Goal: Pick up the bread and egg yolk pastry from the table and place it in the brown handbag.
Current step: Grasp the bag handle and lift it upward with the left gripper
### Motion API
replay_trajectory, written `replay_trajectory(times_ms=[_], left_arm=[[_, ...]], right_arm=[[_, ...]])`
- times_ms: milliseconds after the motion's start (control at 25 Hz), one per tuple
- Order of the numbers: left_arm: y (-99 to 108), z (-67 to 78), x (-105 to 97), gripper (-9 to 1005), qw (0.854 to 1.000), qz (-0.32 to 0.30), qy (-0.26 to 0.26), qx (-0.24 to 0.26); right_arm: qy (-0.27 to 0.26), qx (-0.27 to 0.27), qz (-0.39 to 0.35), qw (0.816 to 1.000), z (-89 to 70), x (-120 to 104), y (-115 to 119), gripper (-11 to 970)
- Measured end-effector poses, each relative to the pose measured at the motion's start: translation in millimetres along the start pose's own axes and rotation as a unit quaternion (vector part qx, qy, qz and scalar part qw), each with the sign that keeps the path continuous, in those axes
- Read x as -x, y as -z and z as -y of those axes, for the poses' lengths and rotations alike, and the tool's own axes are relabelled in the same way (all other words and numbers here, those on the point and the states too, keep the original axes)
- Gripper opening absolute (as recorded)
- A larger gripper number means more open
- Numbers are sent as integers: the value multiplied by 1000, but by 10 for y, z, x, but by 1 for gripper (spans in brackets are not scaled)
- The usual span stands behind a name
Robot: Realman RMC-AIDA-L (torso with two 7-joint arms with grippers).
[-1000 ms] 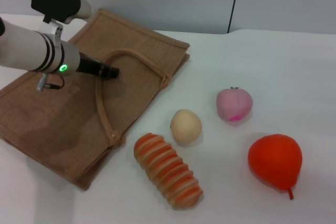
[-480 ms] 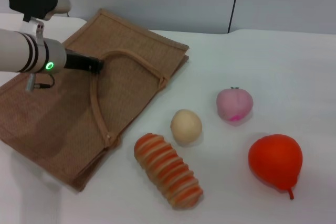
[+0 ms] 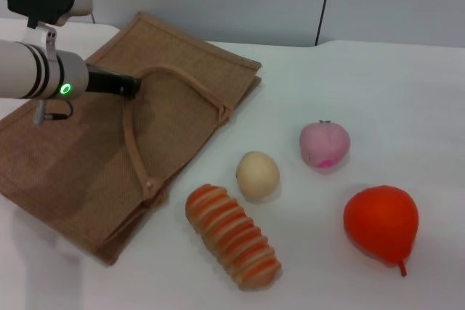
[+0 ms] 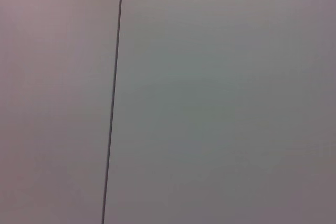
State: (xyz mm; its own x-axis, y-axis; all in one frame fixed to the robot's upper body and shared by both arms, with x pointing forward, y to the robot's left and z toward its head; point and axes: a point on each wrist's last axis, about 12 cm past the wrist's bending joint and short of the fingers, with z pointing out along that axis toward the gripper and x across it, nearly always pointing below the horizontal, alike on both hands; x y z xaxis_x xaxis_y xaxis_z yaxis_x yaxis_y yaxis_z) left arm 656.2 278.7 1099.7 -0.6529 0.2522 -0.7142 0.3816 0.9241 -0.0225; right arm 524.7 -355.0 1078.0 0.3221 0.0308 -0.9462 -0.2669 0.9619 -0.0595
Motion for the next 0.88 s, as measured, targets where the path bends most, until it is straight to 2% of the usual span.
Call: replay_trajectory(times_ms=[200,400,560,640,680,720,760,880], left_arm=[[105,-19,31,106,999,35,13,-23],[397,-31,-43,105,985,134,31,-107],[655,-52,-178,105,956,239,27,-165],[756,-42,-264,105,938,292,21,-188],[756,-42,-264,105,938,292,21,-188],[812,-25,-335,105,921,332,16,-205],[819,-29,-352,105,918,337,18,-207],[896,-27,-447,106,895,385,14,-224]], right_arm=[[0,0,0,1000,0,0,0,882],[-1,0,0,1000,-3,-1,0,882],[-1,0,0,1000,-3,-2,0,882],[-1,0,0,1000,-5,-2,0,882],[-1,0,0,1000,-6,-3,0,882],[-2,1,0,1000,-7,-3,0,882],[-2,1,0,1000,-9,-4,0,881],[-2,3,-1,1000,-16,-5,-7,881]])
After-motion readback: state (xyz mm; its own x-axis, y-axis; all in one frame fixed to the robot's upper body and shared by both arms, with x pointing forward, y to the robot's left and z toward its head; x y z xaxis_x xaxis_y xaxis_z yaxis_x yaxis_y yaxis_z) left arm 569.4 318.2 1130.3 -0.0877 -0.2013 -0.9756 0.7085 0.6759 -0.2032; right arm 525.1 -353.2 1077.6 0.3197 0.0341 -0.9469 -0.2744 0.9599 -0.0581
